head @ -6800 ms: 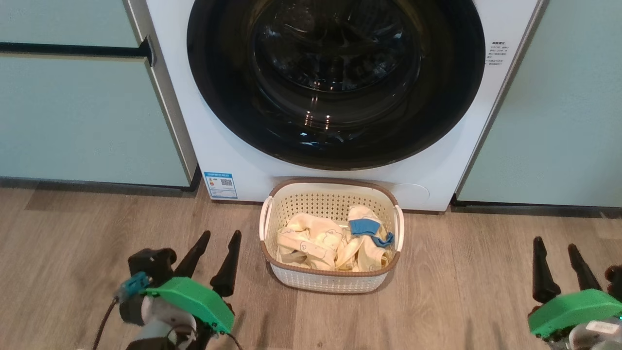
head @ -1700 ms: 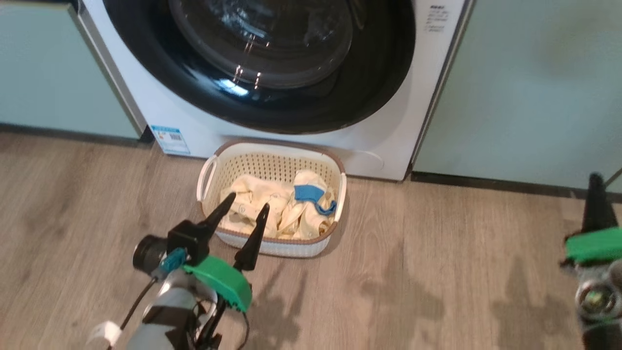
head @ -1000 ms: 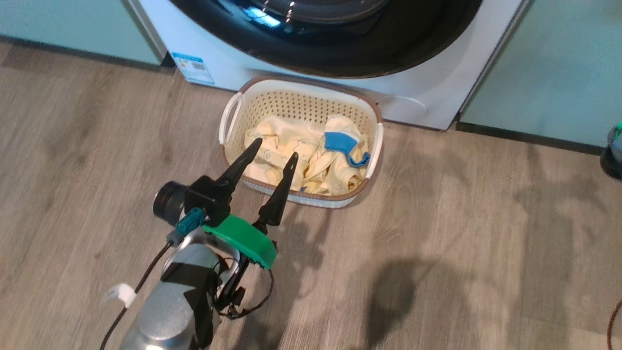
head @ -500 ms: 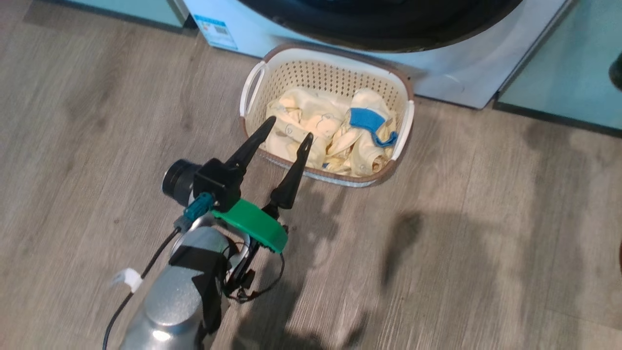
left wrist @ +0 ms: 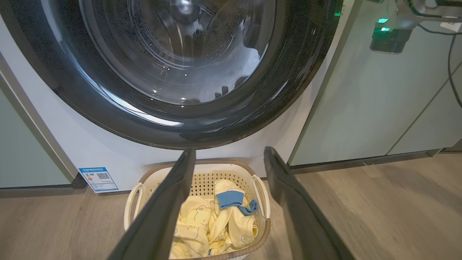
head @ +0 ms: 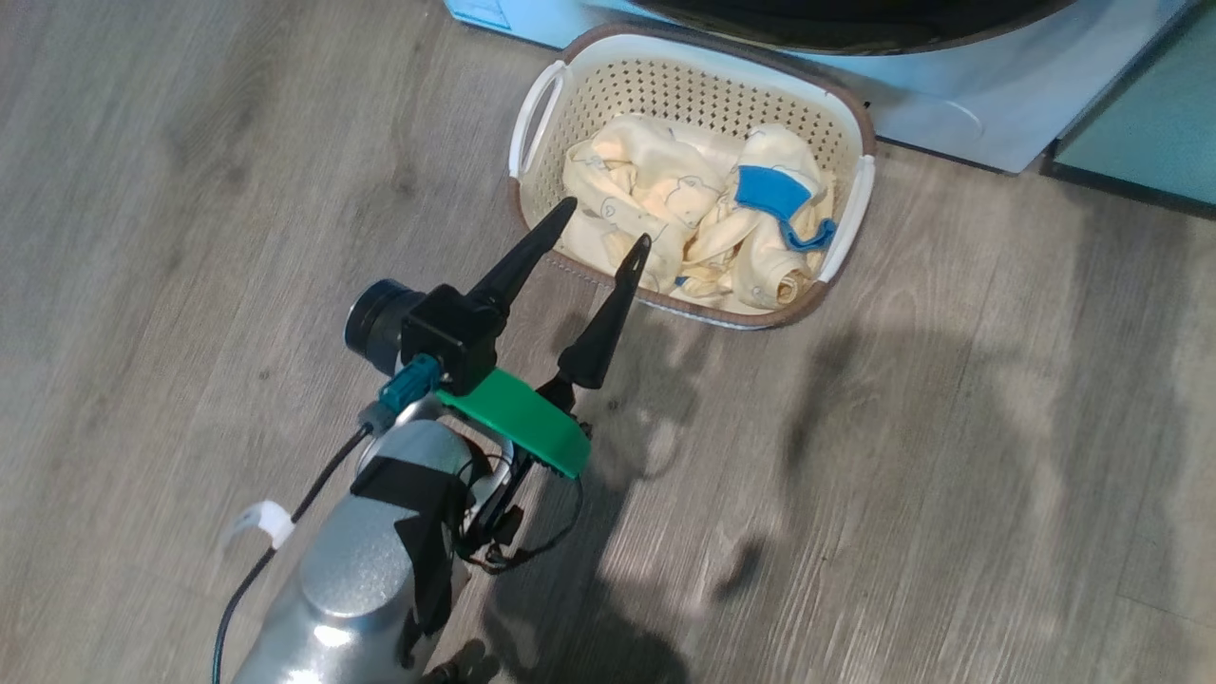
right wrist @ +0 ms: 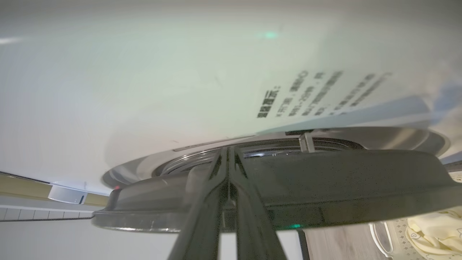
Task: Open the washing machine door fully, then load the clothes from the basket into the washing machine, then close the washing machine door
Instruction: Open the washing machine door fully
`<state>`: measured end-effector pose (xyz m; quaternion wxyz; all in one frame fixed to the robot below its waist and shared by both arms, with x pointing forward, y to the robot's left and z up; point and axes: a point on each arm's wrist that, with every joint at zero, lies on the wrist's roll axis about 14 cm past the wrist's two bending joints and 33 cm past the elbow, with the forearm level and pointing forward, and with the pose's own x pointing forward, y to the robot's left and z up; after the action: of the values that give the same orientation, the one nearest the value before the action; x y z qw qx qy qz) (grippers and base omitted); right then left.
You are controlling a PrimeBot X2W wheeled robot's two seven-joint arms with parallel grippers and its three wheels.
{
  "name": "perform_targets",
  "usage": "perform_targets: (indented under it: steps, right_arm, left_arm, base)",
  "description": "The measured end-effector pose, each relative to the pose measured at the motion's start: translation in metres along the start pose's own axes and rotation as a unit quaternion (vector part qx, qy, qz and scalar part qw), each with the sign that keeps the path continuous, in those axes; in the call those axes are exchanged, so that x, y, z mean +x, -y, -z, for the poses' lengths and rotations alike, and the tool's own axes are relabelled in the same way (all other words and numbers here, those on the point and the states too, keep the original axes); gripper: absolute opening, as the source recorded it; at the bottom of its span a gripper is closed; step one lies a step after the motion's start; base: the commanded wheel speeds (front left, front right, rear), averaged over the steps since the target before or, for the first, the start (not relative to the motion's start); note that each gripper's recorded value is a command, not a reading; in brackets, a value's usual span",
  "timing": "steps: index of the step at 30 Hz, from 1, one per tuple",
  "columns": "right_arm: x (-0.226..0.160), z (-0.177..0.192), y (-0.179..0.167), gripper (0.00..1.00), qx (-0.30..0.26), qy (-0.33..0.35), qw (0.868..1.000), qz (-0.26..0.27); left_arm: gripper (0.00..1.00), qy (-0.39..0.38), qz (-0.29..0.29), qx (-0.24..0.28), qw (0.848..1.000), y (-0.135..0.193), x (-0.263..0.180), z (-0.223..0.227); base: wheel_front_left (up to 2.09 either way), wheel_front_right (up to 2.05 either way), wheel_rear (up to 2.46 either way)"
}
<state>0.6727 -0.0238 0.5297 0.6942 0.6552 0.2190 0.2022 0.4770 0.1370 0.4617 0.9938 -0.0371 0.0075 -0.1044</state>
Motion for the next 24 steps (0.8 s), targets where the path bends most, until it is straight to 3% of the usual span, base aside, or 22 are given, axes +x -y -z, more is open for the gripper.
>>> perform_targets:
  steps: [24]
  right_arm:
    - [0.013, 0.015, 0.013, 0.0, -0.016, -0.058, 0.998, 0.022]
  left_arm:
    - [1.0, -0.003, -0.011, -0.004, 1.0, -0.003, 0.003, 0.004]
  base:
    - [0.0, 0.0, 0.0]
